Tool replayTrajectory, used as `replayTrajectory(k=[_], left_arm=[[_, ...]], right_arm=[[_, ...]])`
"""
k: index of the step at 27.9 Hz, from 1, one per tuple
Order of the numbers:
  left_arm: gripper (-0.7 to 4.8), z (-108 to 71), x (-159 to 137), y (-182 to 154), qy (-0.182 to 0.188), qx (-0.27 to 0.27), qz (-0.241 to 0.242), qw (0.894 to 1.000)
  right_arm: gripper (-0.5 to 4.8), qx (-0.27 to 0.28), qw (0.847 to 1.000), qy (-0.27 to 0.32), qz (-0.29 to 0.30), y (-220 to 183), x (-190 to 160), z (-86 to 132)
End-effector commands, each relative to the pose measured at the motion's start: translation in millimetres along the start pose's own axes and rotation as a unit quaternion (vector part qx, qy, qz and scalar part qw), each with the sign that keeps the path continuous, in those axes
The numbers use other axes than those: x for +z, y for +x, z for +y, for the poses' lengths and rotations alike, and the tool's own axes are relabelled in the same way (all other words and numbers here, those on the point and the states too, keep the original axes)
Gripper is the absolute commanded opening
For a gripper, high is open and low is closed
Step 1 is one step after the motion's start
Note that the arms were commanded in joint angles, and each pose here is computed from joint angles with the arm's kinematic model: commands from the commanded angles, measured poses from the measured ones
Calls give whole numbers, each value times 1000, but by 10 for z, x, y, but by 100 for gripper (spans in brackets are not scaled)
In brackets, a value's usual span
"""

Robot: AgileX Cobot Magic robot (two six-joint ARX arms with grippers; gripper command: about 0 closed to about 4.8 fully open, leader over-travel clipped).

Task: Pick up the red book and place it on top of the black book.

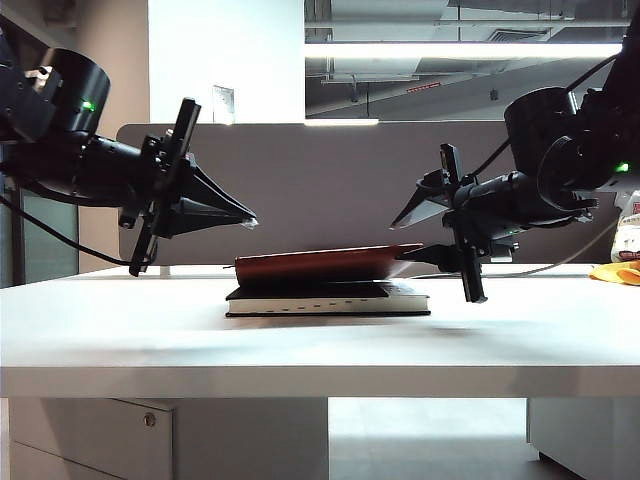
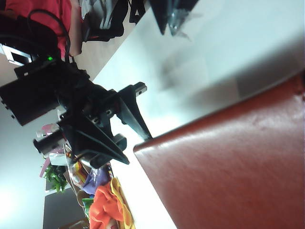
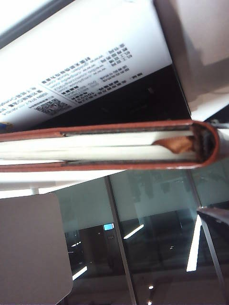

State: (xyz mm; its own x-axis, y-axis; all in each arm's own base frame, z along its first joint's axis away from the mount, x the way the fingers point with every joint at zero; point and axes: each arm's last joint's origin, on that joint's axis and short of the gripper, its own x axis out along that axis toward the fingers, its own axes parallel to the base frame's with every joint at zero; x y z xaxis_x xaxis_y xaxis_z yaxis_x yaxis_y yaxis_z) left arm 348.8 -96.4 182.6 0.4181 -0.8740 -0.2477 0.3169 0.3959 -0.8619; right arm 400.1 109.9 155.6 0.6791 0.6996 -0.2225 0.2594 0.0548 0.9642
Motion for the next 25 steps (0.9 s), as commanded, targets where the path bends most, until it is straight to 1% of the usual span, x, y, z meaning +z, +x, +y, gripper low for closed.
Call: replayTrajectory(k=[1,5,10,15,21,25], left_arm=[[-5,33,49,56,-10,4,7,1000],[-5,85,92,162,-17,11,20,1000],[-5,49,144,335,-9,19,40,999],[-5,107,127,344,-11,53,32,998],[-5,161,157,396,-16,57,34,998],[-5,115,218,405,-8,54,28,998]], right_arm=[[208,24,1000,-15,5,-5,-13,98],[208,25,1000,-15,5,-5,-13,100],[208,31,999,-19,6,-5,-14,115],[209,33,999,-19,7,-6,-15,118],[208,34,999,-20,14,-6,-19,122],[208,34,999,-20,14,-6,-19,122]])
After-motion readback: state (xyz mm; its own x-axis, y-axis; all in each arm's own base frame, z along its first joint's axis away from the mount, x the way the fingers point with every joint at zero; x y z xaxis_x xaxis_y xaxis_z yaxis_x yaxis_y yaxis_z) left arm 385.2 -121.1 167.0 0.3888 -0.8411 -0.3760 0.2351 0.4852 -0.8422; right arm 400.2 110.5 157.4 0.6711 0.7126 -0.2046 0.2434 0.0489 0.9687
